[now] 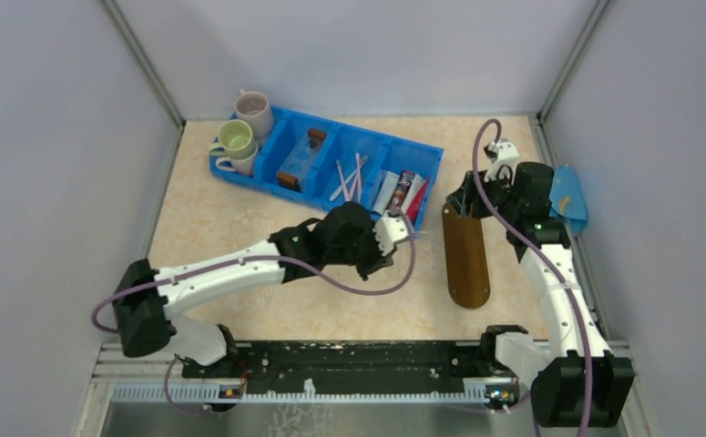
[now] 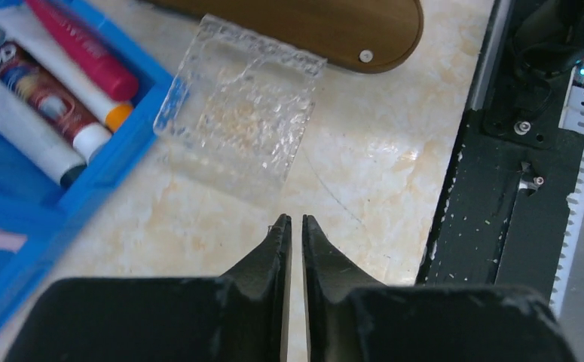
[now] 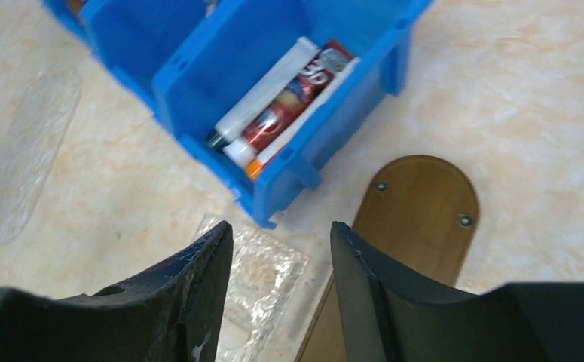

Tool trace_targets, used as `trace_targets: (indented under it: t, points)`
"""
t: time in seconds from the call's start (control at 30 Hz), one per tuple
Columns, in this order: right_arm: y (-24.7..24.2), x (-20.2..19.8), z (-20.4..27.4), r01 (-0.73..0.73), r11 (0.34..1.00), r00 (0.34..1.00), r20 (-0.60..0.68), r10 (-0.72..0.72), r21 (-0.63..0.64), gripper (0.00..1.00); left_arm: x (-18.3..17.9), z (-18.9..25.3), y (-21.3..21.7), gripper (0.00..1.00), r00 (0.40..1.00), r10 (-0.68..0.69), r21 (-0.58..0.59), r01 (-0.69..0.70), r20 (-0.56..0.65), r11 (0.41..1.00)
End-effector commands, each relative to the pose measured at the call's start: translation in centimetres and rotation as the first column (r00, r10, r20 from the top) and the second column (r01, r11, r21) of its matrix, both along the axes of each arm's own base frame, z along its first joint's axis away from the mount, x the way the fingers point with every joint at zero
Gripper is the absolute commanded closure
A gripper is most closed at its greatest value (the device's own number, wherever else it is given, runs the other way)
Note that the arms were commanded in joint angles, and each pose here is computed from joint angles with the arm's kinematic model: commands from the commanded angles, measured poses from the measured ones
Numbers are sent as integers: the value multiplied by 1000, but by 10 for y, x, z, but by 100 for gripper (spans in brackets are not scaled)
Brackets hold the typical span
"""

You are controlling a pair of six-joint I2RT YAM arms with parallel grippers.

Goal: Prepare toiletry sets of a toothbrush and toothpaste on the tray
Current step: Place the toothpaste holder at the center of the board.

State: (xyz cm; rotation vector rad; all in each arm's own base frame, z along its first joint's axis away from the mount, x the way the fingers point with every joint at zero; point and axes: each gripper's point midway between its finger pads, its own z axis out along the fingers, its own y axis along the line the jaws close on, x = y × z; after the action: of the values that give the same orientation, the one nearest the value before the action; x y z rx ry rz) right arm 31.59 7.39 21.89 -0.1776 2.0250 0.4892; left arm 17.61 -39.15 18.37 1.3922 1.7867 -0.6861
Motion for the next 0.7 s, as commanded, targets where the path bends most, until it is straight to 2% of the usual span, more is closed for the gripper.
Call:
trace_targets:
  t: [0.0, 0.07, 0.2, 0.27, 0.33, 0.37, 0.43, 0.53, 0.67]
  points:
    - [39, -31, 6, -371, 927, 921, 107, 375, -57, 54, 15, -4, 21, 88, 965, 223, -173, -244, -135, 954]
    - [49, -45, 4, -477, 874, 865, 130, 485, -88, 55, 17, -16, 31, 89, 942, 257, -193, -300, -217, 934]
    - [65, -78, -5, -671, 720, 697, 181, 694, -176, 57, 21, -30, 39, 89, 910, 270, -242, -352, -315, 904]
    - [69, -92, -11, -725, 653, 625, 189, 757, -219, 64, 24, -35, 38, 89, 904, 273, -252, -363, -329, 897]
    - [73, -103, -23, -764, 590, 567, 166, 807, -260, 76, 28, -41, 35, 89, 896, 276, -248, -372, -346, 895]
    - [77, -110, -30, -788, 532, 508, 159, 846, -312, 81, 30, -46, 33, 90, 892, 281, -237, -377, -354, 895]
    - [84, -124, -50, -825, 436, 433, 94, 896, -361, 86, 35, -56, 30, 90, 881, 298, -206, -390, -368, 898]
    - [95, -148, -75, -872, 271, 286, 23, 958, -407, 90, 41, -74, 26, 90, 864, 321, -161, -406, -387, 900]
    - [100, -158, -93, -888, 178, 220, -51, 974, -424, 91, 44, -88, 19, 91, 853, 325, -134, -408, -409, 903]
